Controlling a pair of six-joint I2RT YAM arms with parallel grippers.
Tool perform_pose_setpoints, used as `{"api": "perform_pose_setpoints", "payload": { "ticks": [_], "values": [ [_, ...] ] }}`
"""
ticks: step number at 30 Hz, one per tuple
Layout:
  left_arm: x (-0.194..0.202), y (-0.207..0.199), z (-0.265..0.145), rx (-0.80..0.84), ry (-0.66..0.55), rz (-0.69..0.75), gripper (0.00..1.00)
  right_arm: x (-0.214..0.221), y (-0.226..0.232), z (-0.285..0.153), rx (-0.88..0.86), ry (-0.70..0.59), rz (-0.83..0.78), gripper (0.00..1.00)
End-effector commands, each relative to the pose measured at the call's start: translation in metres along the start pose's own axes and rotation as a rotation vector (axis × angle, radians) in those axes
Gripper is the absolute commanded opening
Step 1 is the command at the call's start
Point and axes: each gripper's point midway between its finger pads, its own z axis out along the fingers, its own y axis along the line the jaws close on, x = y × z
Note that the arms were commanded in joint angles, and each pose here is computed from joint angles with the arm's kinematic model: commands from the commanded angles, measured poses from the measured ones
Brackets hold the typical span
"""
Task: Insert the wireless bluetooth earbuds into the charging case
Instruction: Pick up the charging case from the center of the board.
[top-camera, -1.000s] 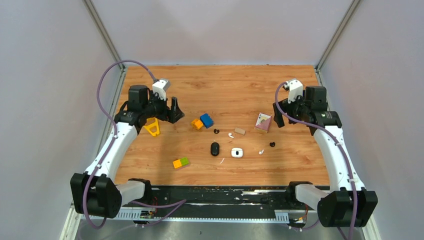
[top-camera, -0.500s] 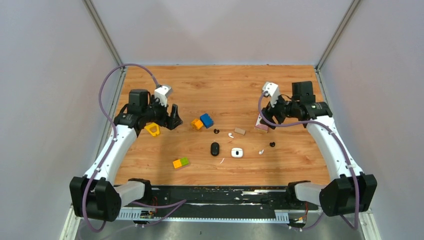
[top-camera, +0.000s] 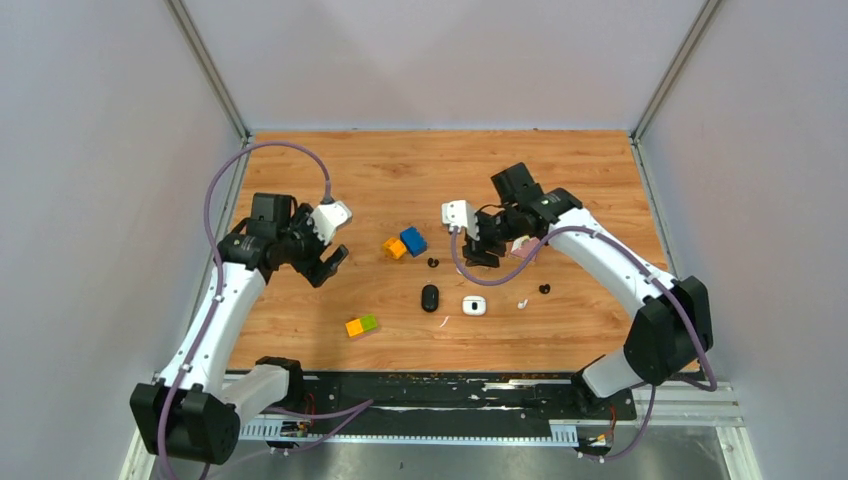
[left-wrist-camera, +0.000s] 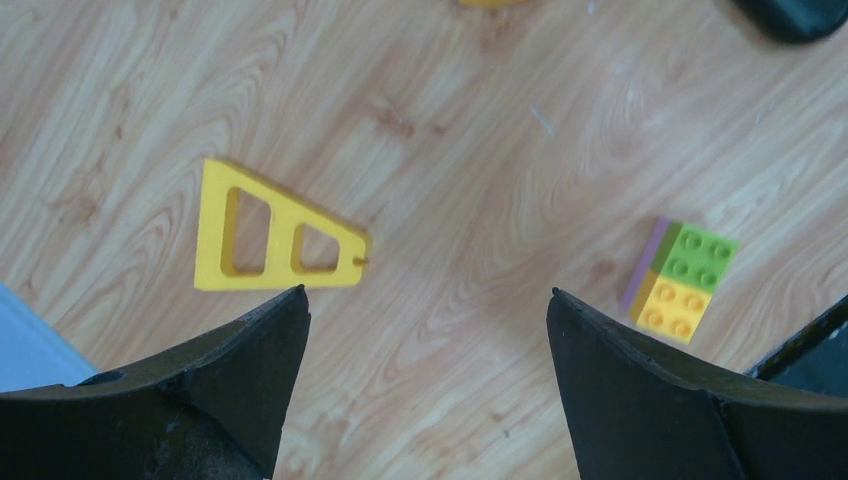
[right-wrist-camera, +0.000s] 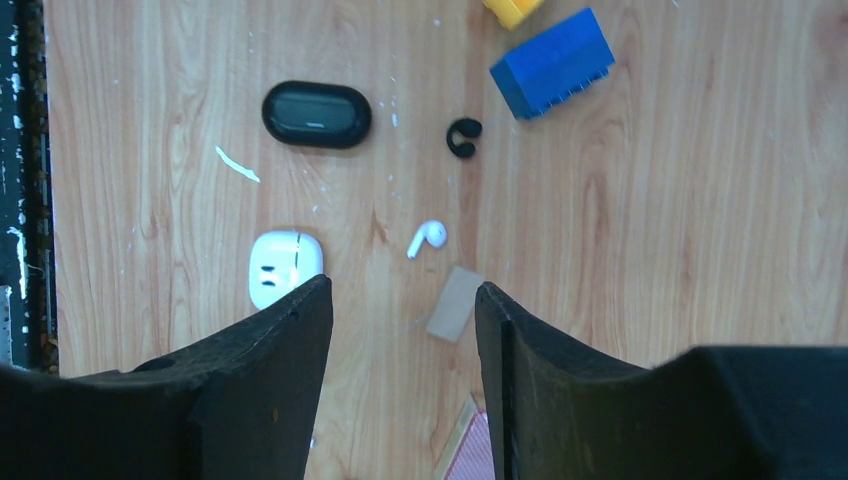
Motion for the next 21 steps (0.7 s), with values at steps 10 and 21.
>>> {"api": "perform_pose_setpoints", "payload": {
  "ticks": [10, 21],
  "values": [
    [0.054, -0.041, -0.006, 0.128, 0.115, 0.057, 0.95, 0.023, 0.039, 0.033, -0.163, 0.076, -0.102, 0.47],
    [0.001, -0.022, 0.014, 0.08, -0.032, -0.227, 0.93, 0.072, 0.083, 0.047, -0.09, 0.16, -0.1, 0.63]
  ]
}}
